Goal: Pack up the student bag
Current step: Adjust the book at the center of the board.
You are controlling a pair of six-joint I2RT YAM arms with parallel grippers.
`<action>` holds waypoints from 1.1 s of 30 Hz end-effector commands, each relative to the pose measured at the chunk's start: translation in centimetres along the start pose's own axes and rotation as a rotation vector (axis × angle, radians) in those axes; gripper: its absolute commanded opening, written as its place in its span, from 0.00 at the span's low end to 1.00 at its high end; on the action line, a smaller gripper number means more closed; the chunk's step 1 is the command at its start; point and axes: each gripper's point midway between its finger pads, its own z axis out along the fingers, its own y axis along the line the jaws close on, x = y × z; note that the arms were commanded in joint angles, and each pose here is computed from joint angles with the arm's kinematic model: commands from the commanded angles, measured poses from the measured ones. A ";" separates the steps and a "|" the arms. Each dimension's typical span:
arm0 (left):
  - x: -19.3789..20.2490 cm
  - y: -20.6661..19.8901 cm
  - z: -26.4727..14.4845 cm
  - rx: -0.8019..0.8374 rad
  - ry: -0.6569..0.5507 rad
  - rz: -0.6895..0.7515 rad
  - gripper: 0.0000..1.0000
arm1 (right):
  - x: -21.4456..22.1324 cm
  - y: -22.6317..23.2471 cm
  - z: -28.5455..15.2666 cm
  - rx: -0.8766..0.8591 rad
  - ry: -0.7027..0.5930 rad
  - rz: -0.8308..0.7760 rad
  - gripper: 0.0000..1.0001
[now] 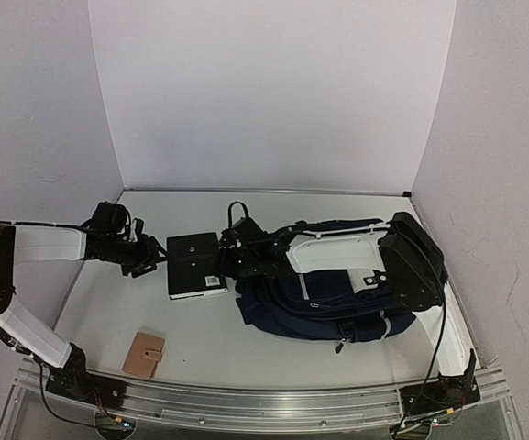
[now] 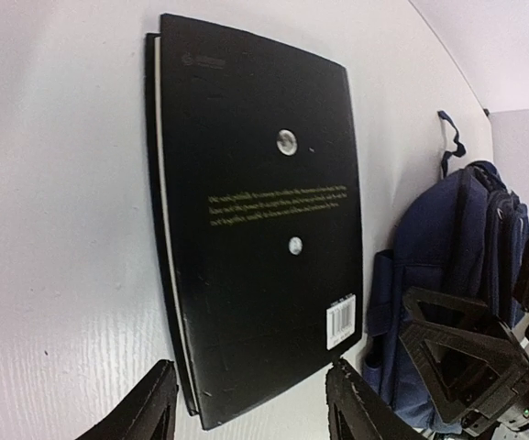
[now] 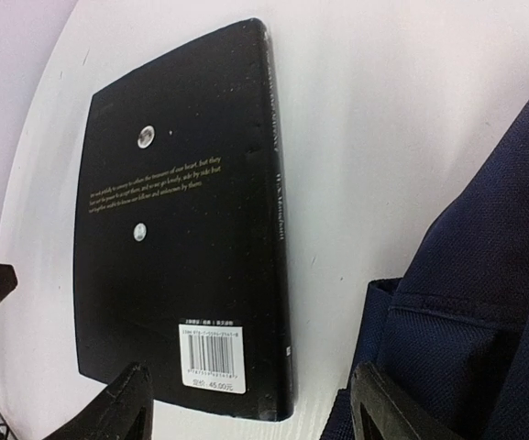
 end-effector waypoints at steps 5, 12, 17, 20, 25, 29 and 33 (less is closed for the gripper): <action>-0.3 1.3 2.9 0.000 0.049 -0.120 0.56 | 0.4 -0.4 2.2 -0.024 0.081 -0.108 0.69; 0.0 1.4 4.3 0.028 0.087 -0.125 0.50 | 1.1 0.0 3.7 -0.046 0.112 -0.111 0.69; 0.3 1.6 4.9 0.034 0.111 -0.121 0.41 | 2.0 0.0 5.0 -0.063 0.149 -0.076 0.67; 0.5 1.7 5.1 0.032 0.122 -0.122 0.35 | 2.4 0.1 5.5 -0.070 0.161 -0.065 0.66; 1.1 2.0 5.3 0.032 0.135 -0.130 0.22 | 3.4 0.8 5.7 -0.117 0.210 -0.044 0.64; 2.1 2.6 5.2 0.034 0.139 -0.188 0.15 | 3.7 2.6 5.2 -0.217 0.231 -0.004 0.62; 2.8 2.7 4.7 0.068 0.109 -0.230 0.10 | 3.7 4.7 4.0 -0.350 0.252 0.060 0.59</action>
